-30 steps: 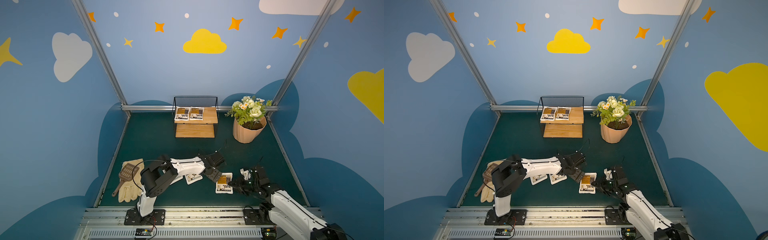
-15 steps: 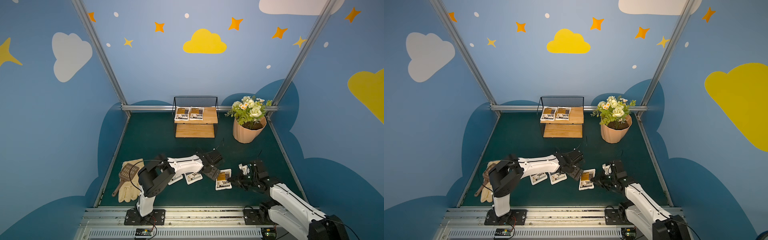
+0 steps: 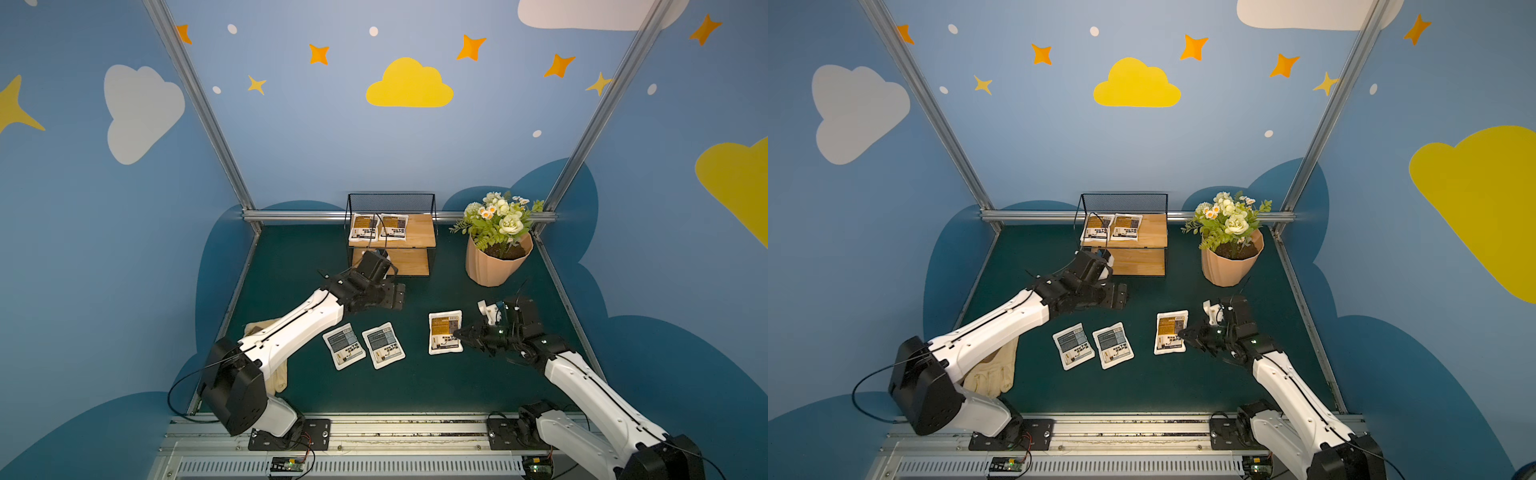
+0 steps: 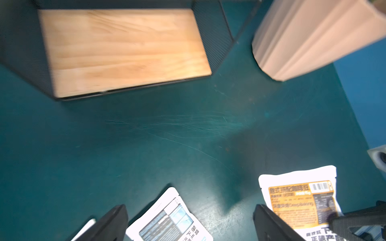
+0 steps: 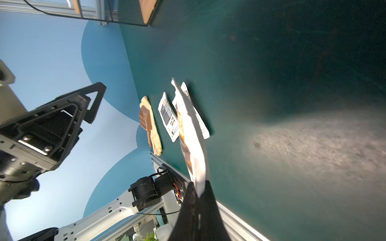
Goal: Place the bagged coffee beans on the shelf by color
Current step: Pick up the bagged coffee beans at the center of the board, then place the bagged coffee beans on the shelf.
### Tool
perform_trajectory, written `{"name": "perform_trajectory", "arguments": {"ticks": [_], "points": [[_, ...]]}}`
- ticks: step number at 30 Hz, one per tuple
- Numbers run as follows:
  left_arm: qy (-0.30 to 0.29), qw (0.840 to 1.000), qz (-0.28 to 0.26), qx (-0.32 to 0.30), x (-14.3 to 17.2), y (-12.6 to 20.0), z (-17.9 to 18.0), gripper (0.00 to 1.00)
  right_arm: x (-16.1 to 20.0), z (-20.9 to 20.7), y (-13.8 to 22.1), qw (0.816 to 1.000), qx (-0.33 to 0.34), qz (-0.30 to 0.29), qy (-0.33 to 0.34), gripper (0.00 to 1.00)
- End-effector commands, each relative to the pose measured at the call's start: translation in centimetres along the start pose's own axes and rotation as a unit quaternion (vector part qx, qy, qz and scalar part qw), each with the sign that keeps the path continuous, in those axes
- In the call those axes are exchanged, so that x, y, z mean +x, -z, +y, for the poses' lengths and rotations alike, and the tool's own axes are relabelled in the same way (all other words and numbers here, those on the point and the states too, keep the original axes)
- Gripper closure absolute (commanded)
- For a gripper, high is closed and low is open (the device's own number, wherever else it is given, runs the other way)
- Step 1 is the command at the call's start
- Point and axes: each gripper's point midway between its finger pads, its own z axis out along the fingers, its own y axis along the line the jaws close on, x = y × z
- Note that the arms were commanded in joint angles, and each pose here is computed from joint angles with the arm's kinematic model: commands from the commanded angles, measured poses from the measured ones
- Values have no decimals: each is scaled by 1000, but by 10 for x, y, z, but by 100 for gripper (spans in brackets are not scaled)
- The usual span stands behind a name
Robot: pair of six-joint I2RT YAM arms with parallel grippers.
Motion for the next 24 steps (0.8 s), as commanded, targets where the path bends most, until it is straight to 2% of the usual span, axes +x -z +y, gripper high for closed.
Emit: {"name": "perform_trajectory", "arguments": {"ticks": [1, 7, 13, 20, 24], "points": [[26, 1000, -6, 8, -1, 17, 17, 0, -16, 26, 3, 999, -21, -8, 30, 100], [76, 996, -43, 22, -26, 46, 49, 0, -50, 89, 1, 995, -60, -18, 78, 100], [106, 990, -68, 59, -53, 65, 60, 0, -85, 152, -7, 988, -79, -30, 132, 100], [92, 988, -79, 96, -85, 73, 51, 0, -135, 215, -16, 976, -68, -67, 194, 100], [87, 988, -85, 98, -97, 71, 49, 0, -171, 231, -24, 970, -33, -103, 218, 100]]}}
